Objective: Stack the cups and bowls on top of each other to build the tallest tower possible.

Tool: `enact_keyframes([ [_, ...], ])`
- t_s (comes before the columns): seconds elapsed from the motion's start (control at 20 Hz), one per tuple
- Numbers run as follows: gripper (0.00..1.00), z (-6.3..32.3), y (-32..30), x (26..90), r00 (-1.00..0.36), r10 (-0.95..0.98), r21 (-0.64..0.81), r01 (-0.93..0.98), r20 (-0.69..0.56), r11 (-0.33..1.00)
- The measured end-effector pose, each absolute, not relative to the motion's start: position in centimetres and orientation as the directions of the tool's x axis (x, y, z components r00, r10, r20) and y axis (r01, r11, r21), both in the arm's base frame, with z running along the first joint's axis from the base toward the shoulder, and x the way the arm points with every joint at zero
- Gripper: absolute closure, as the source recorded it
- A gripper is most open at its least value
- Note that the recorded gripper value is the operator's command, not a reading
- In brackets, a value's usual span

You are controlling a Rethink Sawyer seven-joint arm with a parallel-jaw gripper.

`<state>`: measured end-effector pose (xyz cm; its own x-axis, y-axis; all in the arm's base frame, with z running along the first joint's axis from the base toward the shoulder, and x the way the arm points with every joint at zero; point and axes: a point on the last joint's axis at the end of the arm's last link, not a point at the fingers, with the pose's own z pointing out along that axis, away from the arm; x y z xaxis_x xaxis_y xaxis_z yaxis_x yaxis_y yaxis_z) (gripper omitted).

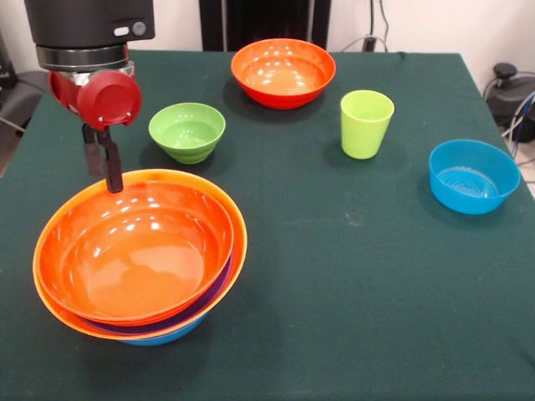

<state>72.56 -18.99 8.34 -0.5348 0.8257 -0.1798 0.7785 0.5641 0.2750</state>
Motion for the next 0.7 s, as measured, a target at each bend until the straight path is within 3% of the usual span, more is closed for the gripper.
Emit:
enact_keyframes([
  [0.7, 0.0, 10.0, -14.5, 74.0, -0.58, 0.786, 0.258, 0.742, -0.214, 0.618],
])
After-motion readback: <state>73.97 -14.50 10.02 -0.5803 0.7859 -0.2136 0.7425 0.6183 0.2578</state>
